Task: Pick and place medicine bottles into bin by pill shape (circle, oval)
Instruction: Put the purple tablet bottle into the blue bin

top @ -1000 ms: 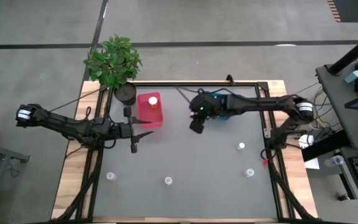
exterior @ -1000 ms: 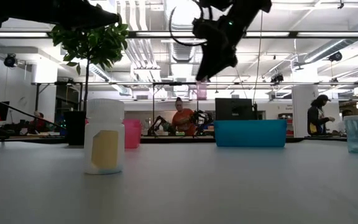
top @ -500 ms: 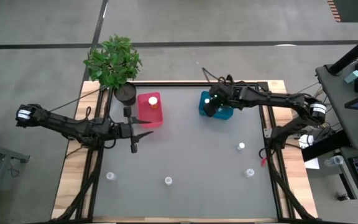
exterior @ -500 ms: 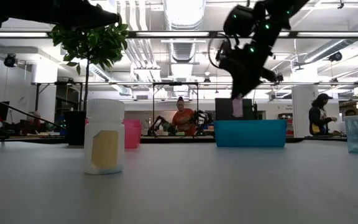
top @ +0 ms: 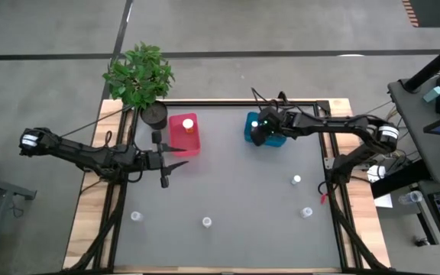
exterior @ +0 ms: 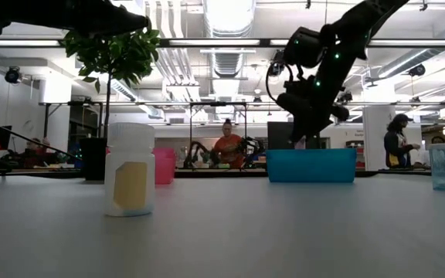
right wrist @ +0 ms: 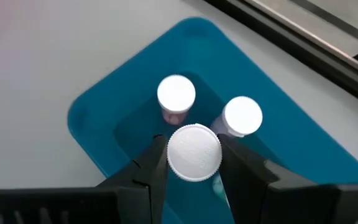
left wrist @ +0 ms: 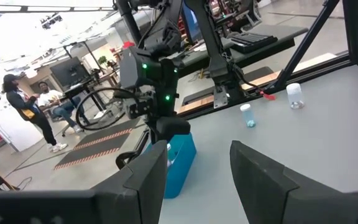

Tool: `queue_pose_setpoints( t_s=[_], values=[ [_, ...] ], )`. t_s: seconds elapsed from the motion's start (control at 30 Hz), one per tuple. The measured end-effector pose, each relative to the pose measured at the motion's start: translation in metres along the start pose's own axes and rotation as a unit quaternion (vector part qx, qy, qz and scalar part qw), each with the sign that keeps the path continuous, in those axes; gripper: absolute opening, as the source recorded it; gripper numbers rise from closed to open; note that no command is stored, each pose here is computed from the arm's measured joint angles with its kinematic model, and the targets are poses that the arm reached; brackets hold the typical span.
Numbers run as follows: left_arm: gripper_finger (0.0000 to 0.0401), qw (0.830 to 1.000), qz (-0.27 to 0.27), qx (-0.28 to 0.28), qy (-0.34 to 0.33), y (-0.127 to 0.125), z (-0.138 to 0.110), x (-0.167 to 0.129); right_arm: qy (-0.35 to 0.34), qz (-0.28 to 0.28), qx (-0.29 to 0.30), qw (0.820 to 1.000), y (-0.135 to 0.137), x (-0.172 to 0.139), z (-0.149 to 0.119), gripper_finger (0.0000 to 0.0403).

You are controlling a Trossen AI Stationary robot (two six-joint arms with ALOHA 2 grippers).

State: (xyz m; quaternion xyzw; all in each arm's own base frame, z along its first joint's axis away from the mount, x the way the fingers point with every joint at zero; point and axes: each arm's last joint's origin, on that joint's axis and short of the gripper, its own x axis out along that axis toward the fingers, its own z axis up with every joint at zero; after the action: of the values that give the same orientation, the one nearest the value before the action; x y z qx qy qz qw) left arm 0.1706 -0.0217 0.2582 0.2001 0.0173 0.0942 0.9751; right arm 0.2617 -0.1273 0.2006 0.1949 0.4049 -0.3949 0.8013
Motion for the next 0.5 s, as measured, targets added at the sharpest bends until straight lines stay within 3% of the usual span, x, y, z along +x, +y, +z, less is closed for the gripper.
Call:
queue_pose_setpoints(
  t_s=[0.5],
  values=[
    [0.0157, 1.000, 0.000, 0.000, 0.000, 0.000, 0.000, 0.000, 0.025, -0.010, -0.009, 1.000, 0.005, 0.023, -0.007, 0.0128]
  ],
)
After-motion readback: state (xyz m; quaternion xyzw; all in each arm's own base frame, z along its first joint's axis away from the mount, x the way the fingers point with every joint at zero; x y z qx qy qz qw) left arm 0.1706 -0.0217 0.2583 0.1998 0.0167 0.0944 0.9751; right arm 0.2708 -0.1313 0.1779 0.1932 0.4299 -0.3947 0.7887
